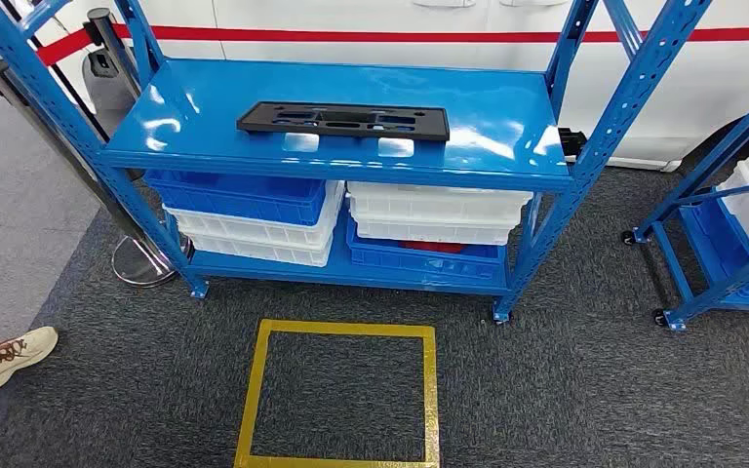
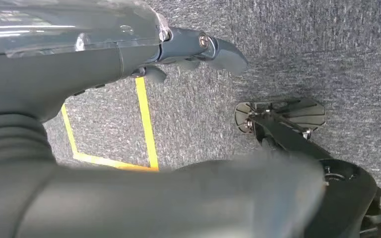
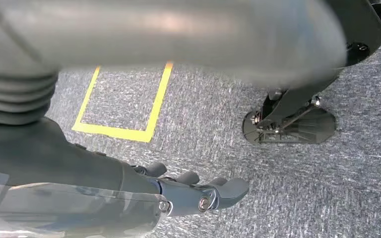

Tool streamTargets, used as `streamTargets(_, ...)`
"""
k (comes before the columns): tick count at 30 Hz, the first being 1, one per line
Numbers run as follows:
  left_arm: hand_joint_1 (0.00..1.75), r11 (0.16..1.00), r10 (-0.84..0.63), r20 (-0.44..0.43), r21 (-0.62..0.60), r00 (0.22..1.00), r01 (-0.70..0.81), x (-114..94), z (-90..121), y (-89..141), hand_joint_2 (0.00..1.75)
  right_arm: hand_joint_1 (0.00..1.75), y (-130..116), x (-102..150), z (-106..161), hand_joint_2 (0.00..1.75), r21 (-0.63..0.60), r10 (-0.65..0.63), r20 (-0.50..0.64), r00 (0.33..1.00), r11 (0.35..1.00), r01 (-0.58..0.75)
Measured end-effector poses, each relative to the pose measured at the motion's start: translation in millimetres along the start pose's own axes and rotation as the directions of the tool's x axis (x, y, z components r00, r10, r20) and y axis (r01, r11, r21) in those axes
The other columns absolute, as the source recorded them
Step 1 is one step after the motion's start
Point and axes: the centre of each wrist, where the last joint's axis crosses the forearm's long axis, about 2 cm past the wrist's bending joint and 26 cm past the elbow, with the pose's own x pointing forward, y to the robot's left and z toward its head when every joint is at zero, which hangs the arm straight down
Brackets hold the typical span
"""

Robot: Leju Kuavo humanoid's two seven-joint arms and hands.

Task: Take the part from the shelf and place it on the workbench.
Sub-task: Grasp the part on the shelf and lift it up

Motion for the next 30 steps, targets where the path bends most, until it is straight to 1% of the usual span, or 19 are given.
streamTargets(3,0.00,1.000,0.002,0.000,0.001,1.000,-0.002,0,0,0,1.75,0.00,0,1,0,1.75,-0.002,-0.004,0.001,1.000,1.000,0.004)
streamTargets(7,0.00,1.000,0.031,0.012,0.004,0.999,-0.031,3,-1,0,1.75,0.00,-6,8,-2,1.75,-0.022,-0.016,0.013,1.000,1.000,0.017)
streamTargets(14,0.00,0.994,0.106,0.059,0.008,0.993,-0.107,10,-4,-1,1.75,0.00,-16,19,-4,1.75,-0.046,0.043,0.005,0.999,0.998,-0.043)
streamTargets(24,0.00,0.979,0.196,0.113,0.027,0.974,-0.201,17,-7,1,1.75,0.00,-20,28,-6,1.75,-0.057,0.106,-0.029,0.994,0.993,-0.107)
streamTargets(26,0.00,0.975,0.212,0.121,0.035,0.970,-0.218,19,-7,3,0.87,0.00,-19,30,-7,0.87,-0.055,0.115,-0.034,0.993,0.992,-0.117)
streamTargets(28,0.00,0.971,0.228,0.129,0.041,0.965,-0.235,20,-8,4,0.00,0.00,-19,31,-7,0.87,-0.051,0.124,-0.034,0.992,0.991,-0.126)
streamTargets(30,0.00,0.967,0.241,0.137,0.049,0.961,-0.250,22,-8,5,0.00,0.00,-18,33,-8,1.75,-0.042,0.126,-0.019,0.992,0.991,-0.127)
